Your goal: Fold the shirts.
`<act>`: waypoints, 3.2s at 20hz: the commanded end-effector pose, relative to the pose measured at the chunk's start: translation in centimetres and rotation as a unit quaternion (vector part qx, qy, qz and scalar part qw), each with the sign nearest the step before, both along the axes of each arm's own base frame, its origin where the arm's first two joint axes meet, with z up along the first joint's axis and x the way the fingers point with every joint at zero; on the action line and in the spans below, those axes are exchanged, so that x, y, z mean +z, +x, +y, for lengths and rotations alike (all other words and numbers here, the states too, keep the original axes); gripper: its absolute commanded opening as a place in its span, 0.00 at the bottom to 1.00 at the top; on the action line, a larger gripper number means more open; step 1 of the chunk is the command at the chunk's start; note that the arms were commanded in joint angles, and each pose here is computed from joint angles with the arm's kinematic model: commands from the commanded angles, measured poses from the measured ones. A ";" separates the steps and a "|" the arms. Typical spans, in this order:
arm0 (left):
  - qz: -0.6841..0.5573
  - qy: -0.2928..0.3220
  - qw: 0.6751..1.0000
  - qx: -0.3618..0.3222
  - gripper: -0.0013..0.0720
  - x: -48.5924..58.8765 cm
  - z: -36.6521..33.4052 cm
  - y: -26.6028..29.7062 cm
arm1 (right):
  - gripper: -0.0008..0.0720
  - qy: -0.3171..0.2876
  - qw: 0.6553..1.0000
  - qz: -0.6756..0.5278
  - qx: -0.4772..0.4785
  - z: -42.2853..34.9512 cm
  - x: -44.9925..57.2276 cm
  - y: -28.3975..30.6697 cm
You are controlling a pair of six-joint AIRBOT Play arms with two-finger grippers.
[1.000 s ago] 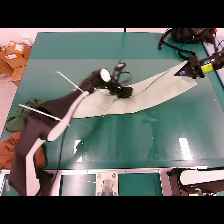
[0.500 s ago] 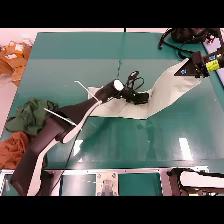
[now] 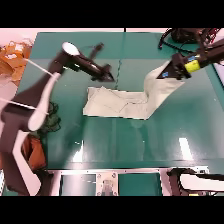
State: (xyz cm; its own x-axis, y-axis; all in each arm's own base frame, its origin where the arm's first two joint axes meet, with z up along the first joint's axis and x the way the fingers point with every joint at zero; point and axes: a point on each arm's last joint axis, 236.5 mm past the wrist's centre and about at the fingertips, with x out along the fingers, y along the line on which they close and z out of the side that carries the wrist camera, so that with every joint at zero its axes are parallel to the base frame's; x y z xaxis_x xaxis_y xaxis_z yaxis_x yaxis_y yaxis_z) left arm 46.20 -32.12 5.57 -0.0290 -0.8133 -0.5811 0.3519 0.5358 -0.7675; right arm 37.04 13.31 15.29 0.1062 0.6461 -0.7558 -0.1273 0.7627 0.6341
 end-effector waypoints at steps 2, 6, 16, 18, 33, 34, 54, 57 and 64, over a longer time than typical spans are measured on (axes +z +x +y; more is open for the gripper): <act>-0.008 0.012 0.999 0.047 0.05 4.6 11.2 1.4 | 0.03 0.028 0.999 -0.024 0.001 9.1 0.8 0.5; -0.001 0.014 0.996 0.083 0.05 5.2 16.8 2.1 | 0.03 0.034 0.998 -0.045 0.022 18.9 -3.0 0.7; -0.013 0.016 0.995 0.102 0.05 5.2 19.8 2.9 | 0.69 0.008 0.997 -0.053 -0.055 25.3 -14.8 5.5; -0.013 0.016 0.995 0.102 0.05 5.2 19.8 2.9 | 0.69 -0.035 0.996 -0.049 -0.073 18.3 -13.6 7.6; -0.014 0.016 0.994 0.107 0.05 5.2 19.8 3.1 | 0.84 -0.050 0.987 0.153 -0.024 1.1 -26.5 -0.3; -0.014 0.016 0.994 0.107 0.05 5.2 19.8 3.1 | 0.84 -0.035 0.987 0.154 -0.021 2.1 -26.9 -0.7; -0.015 0.016 0.994 0.106 0.05 5.2 19.8 3.1 | 0.03 -0.011 0.870 -0.067 -0.488 -37.1 -8.4 0.7; -0.022 0.016 0.994 0.102 0.05 5.2 19.8 3.2 | 0.03 -0.027 0.815 -0.032 -0.578 -44.3 -10.1 -7.2; -0.026 0.017 0.995 0.100 0.05 5.2 19.8 3.2 | 0.03 -0.055 0.729 0.115 -0.672 -47.1 -20.6 -21.4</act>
